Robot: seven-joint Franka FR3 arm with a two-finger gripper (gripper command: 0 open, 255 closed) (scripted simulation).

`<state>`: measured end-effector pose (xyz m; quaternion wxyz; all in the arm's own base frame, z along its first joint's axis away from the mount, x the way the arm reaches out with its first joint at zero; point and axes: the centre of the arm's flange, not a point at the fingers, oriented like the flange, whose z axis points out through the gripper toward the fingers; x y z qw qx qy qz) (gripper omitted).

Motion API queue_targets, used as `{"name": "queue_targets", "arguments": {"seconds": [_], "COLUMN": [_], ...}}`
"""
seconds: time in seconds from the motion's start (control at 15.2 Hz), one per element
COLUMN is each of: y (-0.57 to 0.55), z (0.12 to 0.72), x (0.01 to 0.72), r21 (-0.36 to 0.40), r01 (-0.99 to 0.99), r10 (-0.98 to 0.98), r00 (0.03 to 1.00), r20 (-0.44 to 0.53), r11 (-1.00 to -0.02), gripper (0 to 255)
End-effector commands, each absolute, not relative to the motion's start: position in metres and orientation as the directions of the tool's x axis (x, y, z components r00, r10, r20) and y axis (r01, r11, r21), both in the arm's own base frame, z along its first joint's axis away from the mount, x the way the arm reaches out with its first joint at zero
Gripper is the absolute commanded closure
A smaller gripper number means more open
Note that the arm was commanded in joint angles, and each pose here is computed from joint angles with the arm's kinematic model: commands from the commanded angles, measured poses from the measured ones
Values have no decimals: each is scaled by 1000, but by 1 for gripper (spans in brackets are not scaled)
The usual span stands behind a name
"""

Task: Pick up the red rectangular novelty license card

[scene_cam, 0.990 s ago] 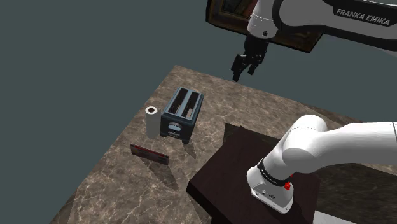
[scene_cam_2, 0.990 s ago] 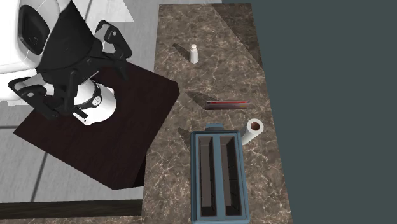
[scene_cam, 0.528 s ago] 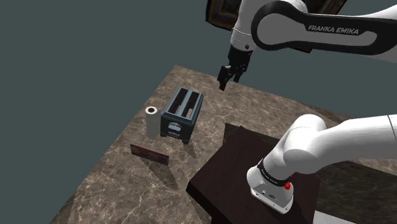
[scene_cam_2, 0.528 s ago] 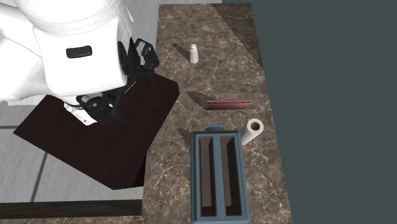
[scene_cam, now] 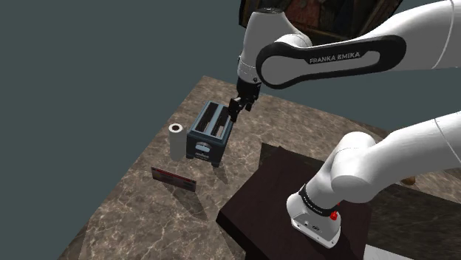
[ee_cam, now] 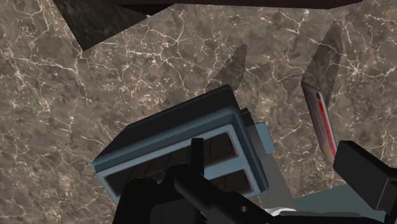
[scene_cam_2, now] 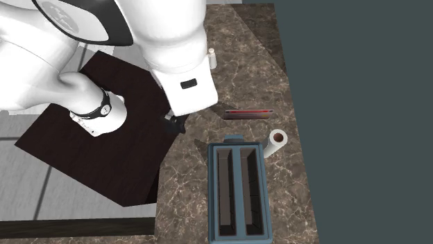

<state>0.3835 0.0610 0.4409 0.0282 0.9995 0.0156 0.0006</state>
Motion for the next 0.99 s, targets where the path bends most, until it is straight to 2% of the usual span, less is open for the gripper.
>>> {"name": "queue_targets", "arguments": {"seconds": [0.0,0.92], "y": [74,177], "z": [421,284], "x": [391,450], "r21": [52,27], "r01": [65,291], "r10": [65,292], "r00": [998,956], "r20": [3,12], "r11": [-997,-956], "gripper": [0,0]}}
